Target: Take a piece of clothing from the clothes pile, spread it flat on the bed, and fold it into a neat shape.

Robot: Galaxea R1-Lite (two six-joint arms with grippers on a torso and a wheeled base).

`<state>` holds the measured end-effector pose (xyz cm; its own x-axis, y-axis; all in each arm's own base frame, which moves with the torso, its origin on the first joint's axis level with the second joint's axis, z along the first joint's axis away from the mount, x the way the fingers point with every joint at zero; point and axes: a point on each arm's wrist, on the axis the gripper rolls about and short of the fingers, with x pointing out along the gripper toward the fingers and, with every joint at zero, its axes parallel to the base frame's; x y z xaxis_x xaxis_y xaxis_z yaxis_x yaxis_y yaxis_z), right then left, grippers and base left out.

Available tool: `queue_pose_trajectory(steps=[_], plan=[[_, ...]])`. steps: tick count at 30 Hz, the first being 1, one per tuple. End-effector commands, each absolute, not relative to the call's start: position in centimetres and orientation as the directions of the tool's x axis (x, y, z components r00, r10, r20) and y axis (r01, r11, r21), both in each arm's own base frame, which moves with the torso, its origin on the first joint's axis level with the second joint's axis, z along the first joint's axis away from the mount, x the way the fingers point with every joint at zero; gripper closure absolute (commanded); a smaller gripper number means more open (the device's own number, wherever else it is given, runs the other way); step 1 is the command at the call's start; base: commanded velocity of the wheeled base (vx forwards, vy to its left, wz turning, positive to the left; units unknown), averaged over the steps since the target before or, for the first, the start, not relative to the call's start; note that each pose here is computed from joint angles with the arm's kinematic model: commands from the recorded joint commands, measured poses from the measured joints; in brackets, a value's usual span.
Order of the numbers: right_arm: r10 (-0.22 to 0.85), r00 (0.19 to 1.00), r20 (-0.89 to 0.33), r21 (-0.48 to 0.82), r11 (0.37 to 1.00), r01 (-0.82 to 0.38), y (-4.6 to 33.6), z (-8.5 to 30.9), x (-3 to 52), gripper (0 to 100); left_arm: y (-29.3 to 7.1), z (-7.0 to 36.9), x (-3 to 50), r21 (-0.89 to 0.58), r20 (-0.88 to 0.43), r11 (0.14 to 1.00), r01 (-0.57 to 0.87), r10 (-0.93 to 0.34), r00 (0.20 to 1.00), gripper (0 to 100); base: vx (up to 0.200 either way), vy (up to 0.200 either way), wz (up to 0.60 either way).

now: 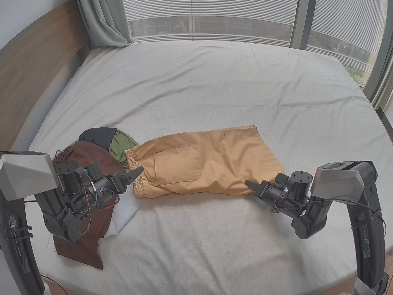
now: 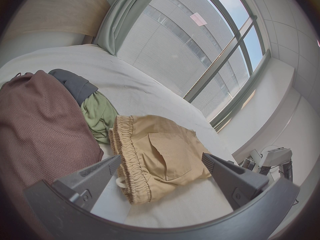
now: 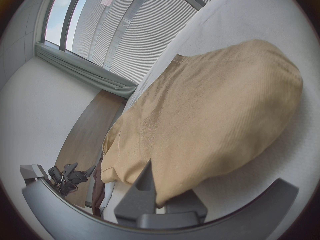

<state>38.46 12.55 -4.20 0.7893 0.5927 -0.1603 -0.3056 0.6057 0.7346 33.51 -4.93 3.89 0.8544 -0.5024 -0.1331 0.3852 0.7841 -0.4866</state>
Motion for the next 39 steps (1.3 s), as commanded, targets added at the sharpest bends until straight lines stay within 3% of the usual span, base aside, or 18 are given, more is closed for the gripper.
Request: queue_pose_trajectory(steps=[1,7,39], plan=[[0.598,0.785,-0.164,0.709,0.625,-0.328,12.0,-2.7,37.4,100,-4.9,3.9,33.5,-0.488,-0.133,0.783,0.384,-0.502,0.854,0,0.000,0.000,0.00],[0.631,0.742,-0.225,0.671,0.653,-0.352,10.9,-2.4,35.1,100,-4.9,3.9,33.5,-0.488,-0.133,0.783,0.384,-0.502,0.854,0,0.000,0.000,0.00],[0.601,0.685,-0.413,0.566,0.758,-0.324,8.5,-2.1,28.1,100,-4.9,3.5,33.5,-0.500,-0.146,0.780,0.376,-0.503,0.852,0,0.000,0.000,0.00]])
